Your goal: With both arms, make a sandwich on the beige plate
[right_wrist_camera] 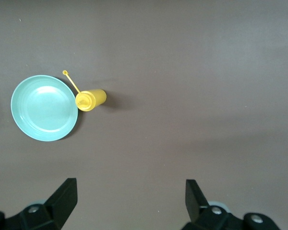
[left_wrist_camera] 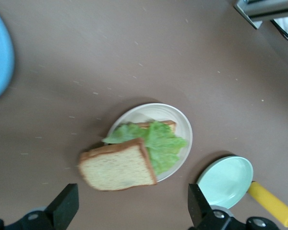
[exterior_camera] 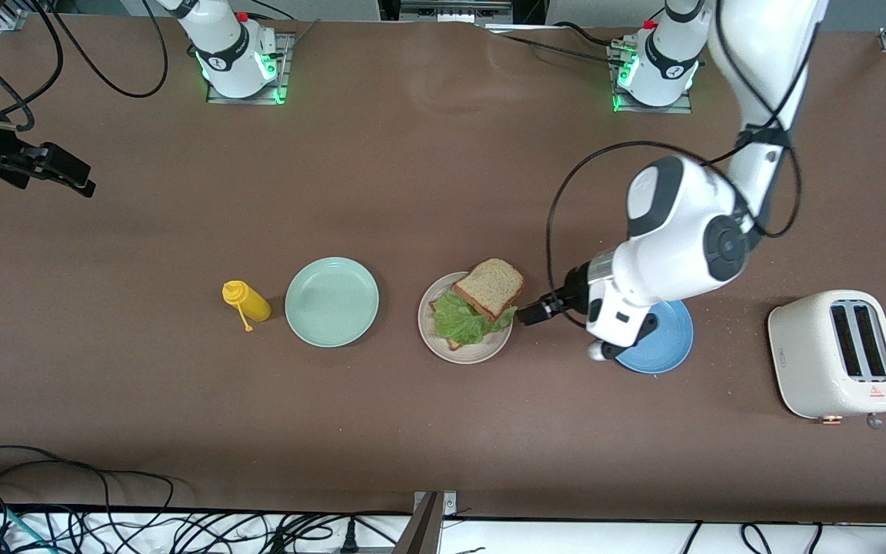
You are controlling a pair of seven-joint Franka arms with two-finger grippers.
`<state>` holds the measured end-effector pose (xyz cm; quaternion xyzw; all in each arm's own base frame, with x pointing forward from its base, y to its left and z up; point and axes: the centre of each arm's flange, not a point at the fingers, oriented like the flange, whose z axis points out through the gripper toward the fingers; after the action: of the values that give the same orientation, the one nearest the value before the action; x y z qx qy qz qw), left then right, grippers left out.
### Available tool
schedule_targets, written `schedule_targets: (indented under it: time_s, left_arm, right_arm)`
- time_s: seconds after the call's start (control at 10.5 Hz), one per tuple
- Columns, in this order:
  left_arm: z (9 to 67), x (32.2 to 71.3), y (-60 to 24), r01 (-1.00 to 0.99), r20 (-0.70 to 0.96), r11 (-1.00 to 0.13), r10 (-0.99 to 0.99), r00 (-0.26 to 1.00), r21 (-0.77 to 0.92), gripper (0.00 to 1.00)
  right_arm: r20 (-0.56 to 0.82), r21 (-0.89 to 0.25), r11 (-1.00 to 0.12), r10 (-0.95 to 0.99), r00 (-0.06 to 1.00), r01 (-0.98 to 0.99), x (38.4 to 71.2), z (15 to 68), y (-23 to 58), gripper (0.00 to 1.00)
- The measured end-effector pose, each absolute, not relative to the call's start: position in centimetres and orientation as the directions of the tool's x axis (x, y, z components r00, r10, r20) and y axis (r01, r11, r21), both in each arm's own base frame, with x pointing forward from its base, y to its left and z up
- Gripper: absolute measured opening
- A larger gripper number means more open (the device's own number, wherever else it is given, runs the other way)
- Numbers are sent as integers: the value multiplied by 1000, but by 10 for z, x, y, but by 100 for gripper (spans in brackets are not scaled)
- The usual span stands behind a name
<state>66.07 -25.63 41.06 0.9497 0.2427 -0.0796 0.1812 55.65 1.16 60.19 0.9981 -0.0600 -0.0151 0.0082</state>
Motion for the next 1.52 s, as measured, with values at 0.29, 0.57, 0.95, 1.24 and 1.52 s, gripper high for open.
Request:
schedule_targets:
  time_s: [0.29, 0.57, 0.95, 1.24, 1.52]
  left_arm:
    - [461, 654, -205, 410, -148, -895, 387, 910, 178, 100]
    - [507, 643, -155, 308, -83, -948, 302, 950, 85, 100]
    - [539, 635, -69, 169, -72, -985, 165, 984, 44, 100]
    - [538, 636, -57, 119, -68, -993, 117, 991, 25, 100]
    - [538, 636, -55, 95, -67, -995, 93, 993, 27, 100]
  right_arm:
    - [-43, -4, -992, -123, 992, -123, 561, 596, 13, 100]
    - [-46, -14, -992, -123, 991, -124, 562, 595, 14, 100]
    - [-57, -13, -990, -142, 988, -143, 566, 588, 3, 100]
    - [-78, -13, -987, -156, 985, -158, 571, 577, -5, 100]
    - [-108, -15, -986, -165, 980, -168, 571, 570, -9, 100]
